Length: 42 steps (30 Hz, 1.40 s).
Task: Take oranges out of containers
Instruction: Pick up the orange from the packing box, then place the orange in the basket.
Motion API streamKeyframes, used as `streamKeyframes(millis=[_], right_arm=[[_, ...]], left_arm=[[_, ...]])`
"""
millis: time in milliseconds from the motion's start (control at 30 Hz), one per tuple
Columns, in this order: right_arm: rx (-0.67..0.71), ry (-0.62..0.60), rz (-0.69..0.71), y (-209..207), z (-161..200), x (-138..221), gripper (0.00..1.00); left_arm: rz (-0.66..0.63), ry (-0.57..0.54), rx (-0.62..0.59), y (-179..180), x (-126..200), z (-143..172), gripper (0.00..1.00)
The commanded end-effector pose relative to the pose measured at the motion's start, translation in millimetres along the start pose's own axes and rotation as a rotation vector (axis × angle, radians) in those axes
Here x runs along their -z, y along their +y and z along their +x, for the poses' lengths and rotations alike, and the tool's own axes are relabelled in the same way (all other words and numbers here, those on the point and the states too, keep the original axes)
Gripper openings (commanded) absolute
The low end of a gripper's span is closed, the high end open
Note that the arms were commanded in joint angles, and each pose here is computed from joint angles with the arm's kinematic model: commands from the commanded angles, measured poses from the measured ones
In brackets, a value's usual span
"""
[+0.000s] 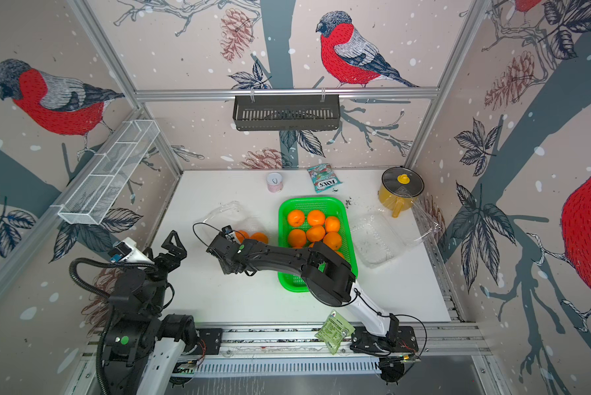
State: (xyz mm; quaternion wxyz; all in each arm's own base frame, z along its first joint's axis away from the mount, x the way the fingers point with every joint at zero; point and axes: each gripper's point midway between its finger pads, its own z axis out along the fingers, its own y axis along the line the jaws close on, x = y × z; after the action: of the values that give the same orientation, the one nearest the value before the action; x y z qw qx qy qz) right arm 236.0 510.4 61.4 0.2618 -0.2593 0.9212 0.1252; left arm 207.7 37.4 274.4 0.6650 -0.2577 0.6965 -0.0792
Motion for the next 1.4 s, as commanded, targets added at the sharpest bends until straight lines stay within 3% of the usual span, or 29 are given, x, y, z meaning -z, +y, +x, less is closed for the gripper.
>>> streamKeyframes(millis=[0, 100, 300, 500, 633, 733, 900, 1167, 1367], right_arm=[[0.030, 0.026, 0.036, -8.6, 4.2, -3.5, 0.79], [0.033, 0.026, 0.045, -13.6, 1.5, -3.4, 0.78], [0.055, -0.022, 0.052, -18.2, -15.3, 16.9, 0.68], [0.096, -0.159, 0.003, -11.4, -54.0, 82.5, 0.63], [0.101, -0.233, 0.006, -28.6, -64.4, 132.9, 0.63], [0.061, -0.257, 0.030, -57.4, -54.4, 168.2, 0.63], [-0.053, -0.213, 0.048, -117.6, 0.1, 196.9, 0.63], [-0.264, -0.097, -0.021, -189.0, 83.4, 195.1, 0.65], [-0.250, 0.035, 0.004, -207.0, 112.3, 173.5, 0.65]], left_arm=[[0.025, -0.016, -0.005, -5.2, -0.8, -3.8, 0.98], [0.030, -0.013, -0.007, -6.1, -1.3, -2.9, 0.98], [0.038, -0.008, -0.009, -7.5, -1.8, -1.8, 0.98], [0.060, 0.003, -0.008, -11.2, -2.0, 0.5, 0.98], [0.096, 0.028, -0.011, -17.8, -3.5, 4.9, 0.98], [0.092, 0.049, -0.020, -18.5, -5.6, 7.6, 0.98], [0.098, 0.066, -0.024, -20.1, -8.2, 11.3, 0.98], [0.091, 0.059, -0.013, -18.4, -7.0, 10.2, 0.98], [0.094, 0.059, -0.010, -18.5, -5.8, 10.5, 0.97]])
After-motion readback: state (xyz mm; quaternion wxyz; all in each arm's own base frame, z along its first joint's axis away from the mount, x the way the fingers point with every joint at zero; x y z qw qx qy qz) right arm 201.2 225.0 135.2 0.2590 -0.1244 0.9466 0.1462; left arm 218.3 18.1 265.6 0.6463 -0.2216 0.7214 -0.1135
